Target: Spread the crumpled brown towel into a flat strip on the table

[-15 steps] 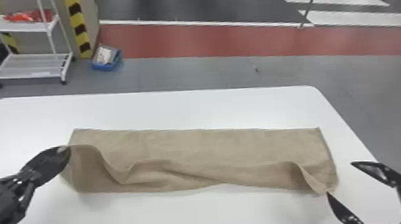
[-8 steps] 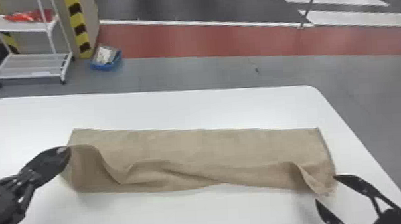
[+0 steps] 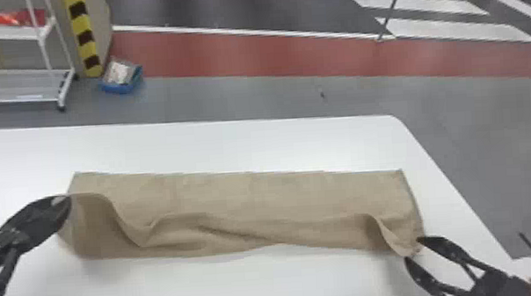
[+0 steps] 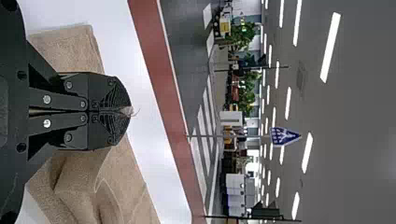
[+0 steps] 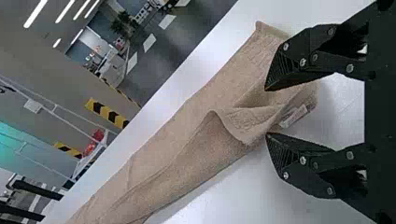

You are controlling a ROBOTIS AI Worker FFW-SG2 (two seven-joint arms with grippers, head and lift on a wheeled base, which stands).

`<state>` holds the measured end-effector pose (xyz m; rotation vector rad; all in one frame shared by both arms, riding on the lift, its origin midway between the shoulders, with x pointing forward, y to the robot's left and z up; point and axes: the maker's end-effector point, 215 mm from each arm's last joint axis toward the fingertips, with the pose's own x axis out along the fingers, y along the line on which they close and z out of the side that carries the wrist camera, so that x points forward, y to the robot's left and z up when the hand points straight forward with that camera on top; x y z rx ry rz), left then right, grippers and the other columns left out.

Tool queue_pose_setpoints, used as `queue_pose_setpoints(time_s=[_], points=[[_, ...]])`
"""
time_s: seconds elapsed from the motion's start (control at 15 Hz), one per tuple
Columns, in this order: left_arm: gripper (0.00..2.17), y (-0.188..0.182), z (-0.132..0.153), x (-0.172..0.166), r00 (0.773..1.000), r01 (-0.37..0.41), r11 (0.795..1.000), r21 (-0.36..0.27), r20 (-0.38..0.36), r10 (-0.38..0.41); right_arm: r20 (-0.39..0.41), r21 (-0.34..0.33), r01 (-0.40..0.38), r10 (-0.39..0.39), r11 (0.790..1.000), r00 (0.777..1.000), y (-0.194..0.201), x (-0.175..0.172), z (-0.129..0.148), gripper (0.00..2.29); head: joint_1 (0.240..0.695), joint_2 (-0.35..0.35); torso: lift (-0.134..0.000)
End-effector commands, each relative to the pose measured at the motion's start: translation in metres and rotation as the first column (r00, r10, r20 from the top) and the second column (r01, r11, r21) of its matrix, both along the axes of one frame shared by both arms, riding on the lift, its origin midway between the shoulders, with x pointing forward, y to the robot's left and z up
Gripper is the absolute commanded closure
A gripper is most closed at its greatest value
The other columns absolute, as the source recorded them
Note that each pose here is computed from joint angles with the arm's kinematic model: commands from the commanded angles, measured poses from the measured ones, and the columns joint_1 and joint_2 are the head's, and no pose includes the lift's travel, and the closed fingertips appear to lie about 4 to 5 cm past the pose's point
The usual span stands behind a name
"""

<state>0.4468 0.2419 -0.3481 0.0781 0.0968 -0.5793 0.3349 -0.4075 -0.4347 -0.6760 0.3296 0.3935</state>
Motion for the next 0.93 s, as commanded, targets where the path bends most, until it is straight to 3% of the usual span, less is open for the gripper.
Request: queue_pose_setpoints(time_s=[0.0,0.33,0.4,0.73,0.87], points=[[1.80,0.000,0.001,0.000,1.000,0.001,1.000,0.002,0.006,-0.001,-0.006,0.012,0.006,-0.006,1.000,1.000,-0.001,0.002,-0.001,0.93,0.695,-0.238,-0.124],[1.80,-0.001,0.003,-0.003,1.000,0.003,1.000,0.000,0.018,-0.003,-0.010,0.066,0.014,-0.014,0.998,1.000,0.001,0.006,0.001,0.94,0.695,-0.238,-0.124],[1.80,-0.001,0.005,-0.004,1.000,0.003,1.000,0.001,0.020,-0.003,0.005,0.078,0.016,-0.016,0.997,1.000,0.000,0.006,0.006,1.12,0.695,-0.237,-0.124],[1.80,0.011,0.027,-0.014,0.999,-0.014,1.000,0.009,0.051,0.013,0.120,0.207,0.073,-0.100,0.976,0.988,-0.054,0.003,0.063,1.21,0.695,-0.259,-0.124],[1.80,0.014,0.031,-0.025,1.000,-0.004,1.000,0.012,0.014,0.004,0.133,0.239,0.100,-0.135,0.966,0.982,-0.079,0.005,0.073,1.21,0.695,-0.287,-0.124]])
